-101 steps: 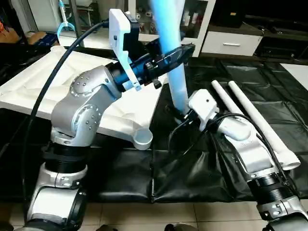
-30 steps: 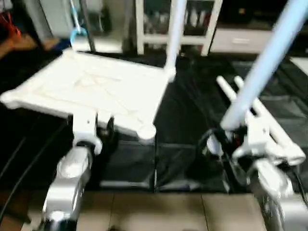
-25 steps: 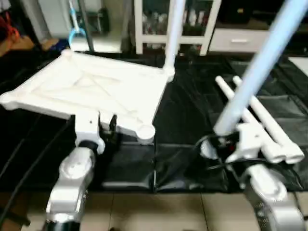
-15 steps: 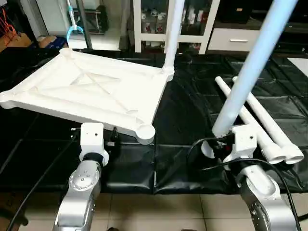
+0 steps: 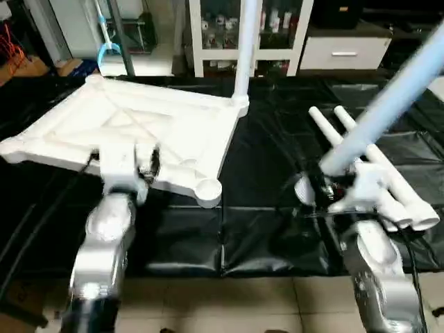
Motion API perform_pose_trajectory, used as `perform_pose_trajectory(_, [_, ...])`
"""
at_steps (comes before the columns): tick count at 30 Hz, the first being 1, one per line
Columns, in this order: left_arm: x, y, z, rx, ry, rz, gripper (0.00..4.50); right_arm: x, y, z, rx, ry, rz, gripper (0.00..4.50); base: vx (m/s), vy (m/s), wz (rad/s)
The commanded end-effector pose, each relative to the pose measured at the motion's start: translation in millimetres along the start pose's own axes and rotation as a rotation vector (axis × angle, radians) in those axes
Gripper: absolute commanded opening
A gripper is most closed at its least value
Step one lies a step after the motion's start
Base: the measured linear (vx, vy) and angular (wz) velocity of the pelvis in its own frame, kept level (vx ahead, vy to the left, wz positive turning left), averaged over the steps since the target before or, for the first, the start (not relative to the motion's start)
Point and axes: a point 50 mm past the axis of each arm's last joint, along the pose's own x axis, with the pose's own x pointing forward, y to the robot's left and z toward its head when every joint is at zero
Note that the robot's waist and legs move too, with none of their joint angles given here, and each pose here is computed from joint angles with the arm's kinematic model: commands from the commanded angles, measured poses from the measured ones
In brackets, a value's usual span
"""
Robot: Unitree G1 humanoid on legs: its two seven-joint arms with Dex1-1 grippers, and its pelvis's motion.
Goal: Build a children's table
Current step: Pick table leg
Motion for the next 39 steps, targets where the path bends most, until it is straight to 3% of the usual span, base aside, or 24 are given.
perform_pose_trajectory(1, [-2,4.0,0.4,0.010,0.013,0.017,3.59,-5.4,3.5,-2.5,-0.036,0.038,0.062,1.87,0.000,0.000,0.00])
perform_pose_trajectory(5, [-7,3.6,7.0,-0.003,0.008,0.062,3.59,-9.7,-1.8,0.0,-0.041,0.062,0.079,1.87,0.000,0.000,0.00])
perform_pose_trajectory(9, [-20,-15.3,2.4,0.048,0.017,-0.044,3.59,-2.4,-6.2,12.4,-0.029,0.037,0.116,1.87,0.000,0.000,0.00])
perform_pose_trajectory(17, [-16,-29.2,-4.4,0.075,0.025,-0.118,3.59,3.3,-9.1,11.1,-0.091,0.044,0.101,1.87,0.010,-0.005,0.40])
perform_pose_trajectory(19, [-16,-31.3,-3.9,0.079,0.026,-0.127,3.59,3.2,-12.2,13.2,-0.068,0.034,0.079,1.87,0.012,0.016,0.33])
perform_pose_trajectory(32, [-7,-34.7,-1.0,0.075,0.027,-0.159,3.59,-8.5,-15.6,11.2,-0.028,0.048,0.043,1.87,0.076,0.011,-0.03])
perform_pose_trajectory(39, [-5,-34.0,-1.6,0.071,0.027,-0.158,3.59,-9.1,-14.1,9.7,-0.023,0.052,0.043,1.87,0.109,-0.008,-0.47])
